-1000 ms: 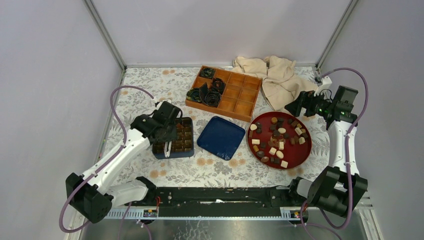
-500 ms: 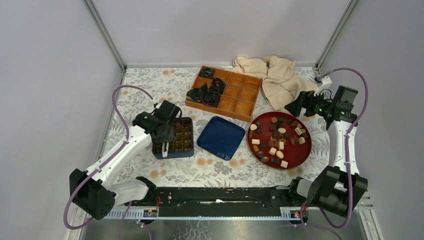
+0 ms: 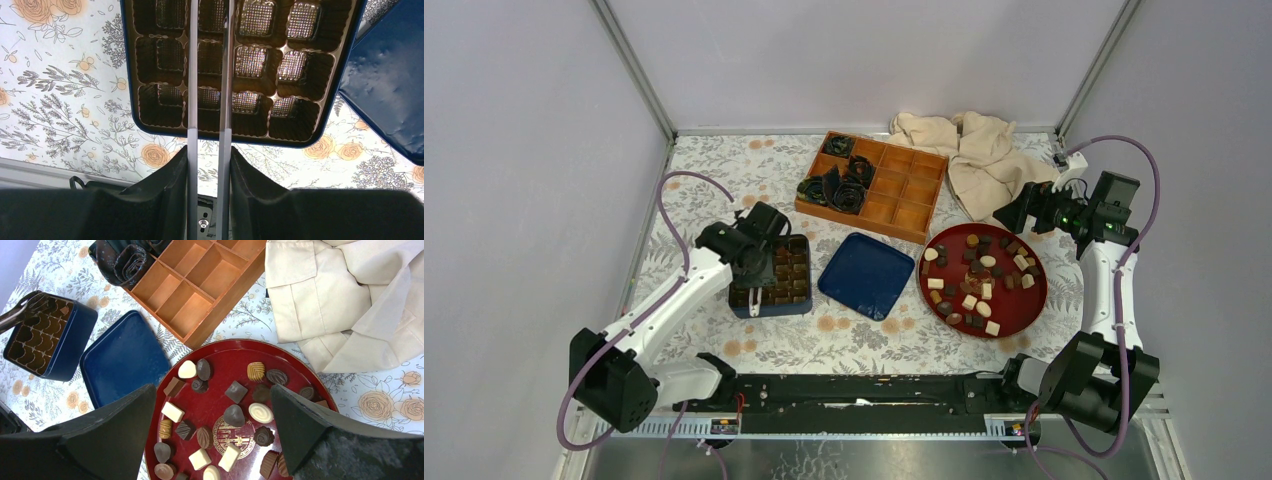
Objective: Pack the chocolate
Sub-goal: Place the fake chocolate in the packing box.
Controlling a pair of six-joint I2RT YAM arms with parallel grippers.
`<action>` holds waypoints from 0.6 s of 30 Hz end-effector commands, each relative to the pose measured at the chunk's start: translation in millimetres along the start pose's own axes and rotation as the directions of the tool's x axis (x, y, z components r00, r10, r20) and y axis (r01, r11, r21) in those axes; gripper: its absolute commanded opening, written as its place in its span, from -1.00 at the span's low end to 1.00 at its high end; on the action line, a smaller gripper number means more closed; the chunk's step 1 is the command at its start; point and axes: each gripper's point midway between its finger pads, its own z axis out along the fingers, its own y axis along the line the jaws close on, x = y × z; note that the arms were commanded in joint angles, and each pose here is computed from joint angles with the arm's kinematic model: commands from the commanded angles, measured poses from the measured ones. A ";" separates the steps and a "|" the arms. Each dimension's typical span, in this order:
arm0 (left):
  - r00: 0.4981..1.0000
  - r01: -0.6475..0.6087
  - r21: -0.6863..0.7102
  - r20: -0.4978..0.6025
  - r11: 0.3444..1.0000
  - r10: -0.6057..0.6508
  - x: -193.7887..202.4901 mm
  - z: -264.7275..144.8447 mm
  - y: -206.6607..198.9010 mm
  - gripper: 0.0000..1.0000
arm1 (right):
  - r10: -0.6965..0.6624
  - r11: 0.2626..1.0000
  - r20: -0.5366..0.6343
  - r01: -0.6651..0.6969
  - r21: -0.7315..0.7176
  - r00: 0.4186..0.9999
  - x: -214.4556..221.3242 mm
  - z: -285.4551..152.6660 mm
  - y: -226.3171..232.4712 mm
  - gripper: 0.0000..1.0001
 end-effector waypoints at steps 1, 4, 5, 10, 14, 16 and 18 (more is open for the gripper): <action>1.000 0.007 -0.025 0.017 1.000 -0.007 -3.5 -0.4 6.8 -0.26 | -0.018 0.999 0.020 0.019 -0.026 1.000 -6.7 0.3 3.5 0.84; 1.000 0.008 -0.025 0.020 1.000 -0.008 -3.6 -1.0 7.2 -0.20 | -0.019 0.999 0.019 0.020 -0.025 1.000 -6.6 0.2 2.9 0.84; 1.000 0.010 -0.023 0.022 1.000 -0.009 -4.1 -1.4 7.1 -0.18 | -0.021 0.999 0.019 0.021 -0.025 1.000 -6.5 0.4 2.9 0.84; 0.999 0.019 -0.012 0.051 1.000 -0.019 -8.3 -7.2 7.8 -0.09 | -0.022 0.999 0.017 0.022 -0.024 1.000 -6.1 0.5 3.0 0.84; 0.996 0.036 0.047 0.082 0.998 -0.040 -13.6 -17.5 1.4 -0.12 | -0.021 0.999 0.017 0.022 -0.024 1.000 -6.2 0.4 2.9 0.83; 0.993 0.040 0.132 0.105 0.990 -0.055 -18.0 -27.4 -10.1 -0.13 | -0.021 0.999 0.016 0.021 -0.024 1.000 -5.7 0.5 2.8 0.84; 0.990 0.027 0.254 0.125 0.967 -0.060 -21.1 -39.4 -27.8 -0.14 | -0.021 0.999 0.017 0.021 -0.027 1.000 -5.6 0.5 3.2 0.84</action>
